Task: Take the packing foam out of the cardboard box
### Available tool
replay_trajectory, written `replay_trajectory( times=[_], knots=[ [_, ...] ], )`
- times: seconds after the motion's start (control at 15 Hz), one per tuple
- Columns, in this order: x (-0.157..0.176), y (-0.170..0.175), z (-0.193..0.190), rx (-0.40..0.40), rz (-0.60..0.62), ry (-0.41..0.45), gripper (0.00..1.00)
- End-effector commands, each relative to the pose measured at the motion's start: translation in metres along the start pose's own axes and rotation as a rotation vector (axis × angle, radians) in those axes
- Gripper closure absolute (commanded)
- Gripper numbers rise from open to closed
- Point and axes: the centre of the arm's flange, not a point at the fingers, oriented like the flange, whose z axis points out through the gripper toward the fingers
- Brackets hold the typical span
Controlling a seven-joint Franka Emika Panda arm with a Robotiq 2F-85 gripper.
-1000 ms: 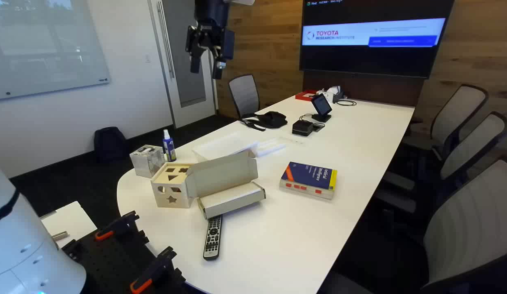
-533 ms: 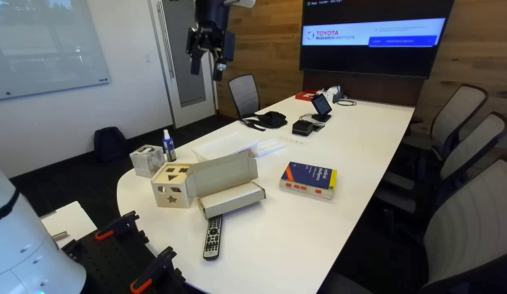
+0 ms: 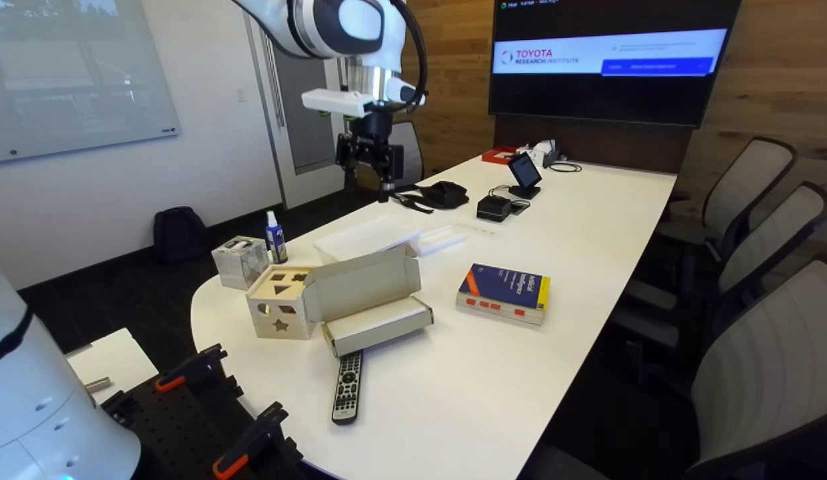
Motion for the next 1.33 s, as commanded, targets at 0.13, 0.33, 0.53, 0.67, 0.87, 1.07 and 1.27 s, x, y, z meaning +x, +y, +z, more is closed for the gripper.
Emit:
replay_trajectory(
  times=[0.13,0.33,0.53,0.67,0.87,1.07,1.27],
  knots=[
    [0.048,-0.002,0.097,0.053,-0.001,0.008,0.00],
    [0.057,0.007,0.147,0.110,0.035,-0.009,0.00],
    [0.064,0.019,0.189,0.156,0.086,-0.004,0.00],
    [0.072,0.025,0.211,0.186,0.103,0.006,0.00],
    [0.089,0.027,0.239,0.221,0.098,0.001,0.00],
    [0.106,0.023,0.258,0.227,0.099,-0.016,0.00],
    [0.126,0.022,0.274,0.221,0.116,-0.020,0.00]
  ],
)
